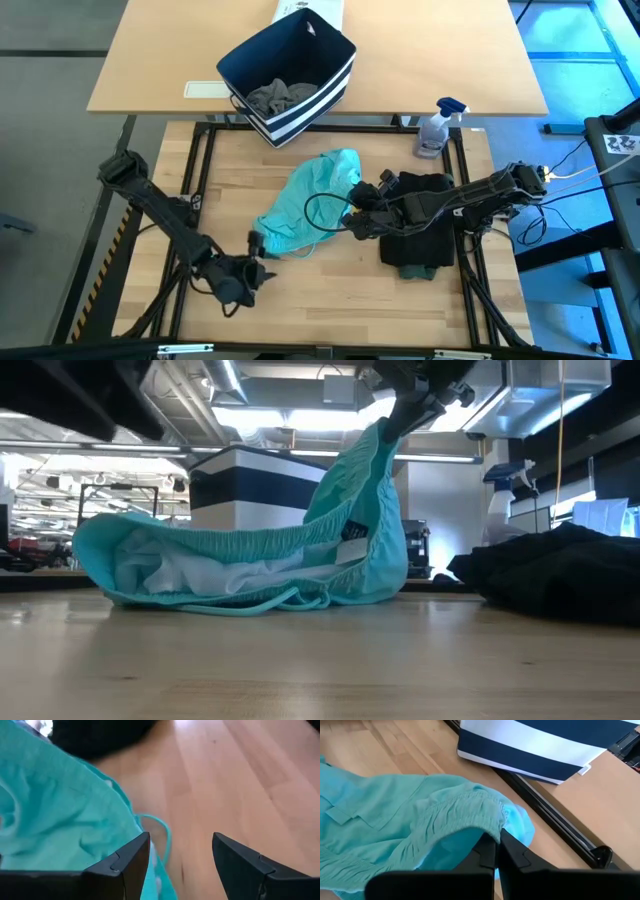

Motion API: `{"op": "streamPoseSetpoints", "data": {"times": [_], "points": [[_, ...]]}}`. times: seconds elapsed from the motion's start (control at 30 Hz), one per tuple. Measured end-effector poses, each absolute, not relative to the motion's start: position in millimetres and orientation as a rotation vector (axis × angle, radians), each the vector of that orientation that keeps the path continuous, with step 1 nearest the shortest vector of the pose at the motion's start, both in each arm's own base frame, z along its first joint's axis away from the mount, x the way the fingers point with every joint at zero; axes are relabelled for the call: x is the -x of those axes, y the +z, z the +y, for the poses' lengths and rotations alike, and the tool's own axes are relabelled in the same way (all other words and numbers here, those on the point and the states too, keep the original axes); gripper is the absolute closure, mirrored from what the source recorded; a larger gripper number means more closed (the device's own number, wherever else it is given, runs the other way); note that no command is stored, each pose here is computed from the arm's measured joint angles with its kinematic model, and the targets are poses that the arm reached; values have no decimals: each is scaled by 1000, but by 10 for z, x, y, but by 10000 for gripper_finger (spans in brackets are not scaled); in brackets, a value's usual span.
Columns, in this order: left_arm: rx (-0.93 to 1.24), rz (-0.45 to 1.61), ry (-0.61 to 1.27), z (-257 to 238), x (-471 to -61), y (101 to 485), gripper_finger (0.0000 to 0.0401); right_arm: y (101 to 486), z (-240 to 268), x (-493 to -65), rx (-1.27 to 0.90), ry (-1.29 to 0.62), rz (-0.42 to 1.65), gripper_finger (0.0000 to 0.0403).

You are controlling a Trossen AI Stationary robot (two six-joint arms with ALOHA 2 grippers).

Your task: Fold Laundry from Bin

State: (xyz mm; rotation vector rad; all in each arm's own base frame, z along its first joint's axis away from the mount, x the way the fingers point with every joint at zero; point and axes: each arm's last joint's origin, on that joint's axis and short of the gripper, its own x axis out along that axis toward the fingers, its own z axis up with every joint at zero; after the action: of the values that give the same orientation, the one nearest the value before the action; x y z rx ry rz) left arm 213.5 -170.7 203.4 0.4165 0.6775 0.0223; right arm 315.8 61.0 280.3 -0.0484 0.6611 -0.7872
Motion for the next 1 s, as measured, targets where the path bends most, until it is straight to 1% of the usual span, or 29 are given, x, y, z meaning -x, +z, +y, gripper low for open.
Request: {"op": "streamPoseSetpoints", "data": {"times": [0.07,0.2,0.37,0.6,0.7,0.83,1.0], "points": [[-456,690,47,-1706,-2161,1974,193,2803,610,-3159,48,-787,660,402],[-536,780,90,-1700,-2249,1692,193,2804,611,-3160,46,-787,659,402],[-638,824,192,-1658,-2334,1431,193,2800,615,-3162,37,-772,668,402],[-620,815,267,-1589,-2353,1445,193,2798,615,-3159,37,-768,673,402],[-653,882,283,-1537,-2284,1415,193,2798,615,-3159,37,-769,673,402],[-622,953,345,-1467,-2194,1387,194,2798,615,-3159,37,-768,674,402],[-589,966,370,-1453,-2169,1381,211,2797,615,-3159,37,-768,674,402]]}}
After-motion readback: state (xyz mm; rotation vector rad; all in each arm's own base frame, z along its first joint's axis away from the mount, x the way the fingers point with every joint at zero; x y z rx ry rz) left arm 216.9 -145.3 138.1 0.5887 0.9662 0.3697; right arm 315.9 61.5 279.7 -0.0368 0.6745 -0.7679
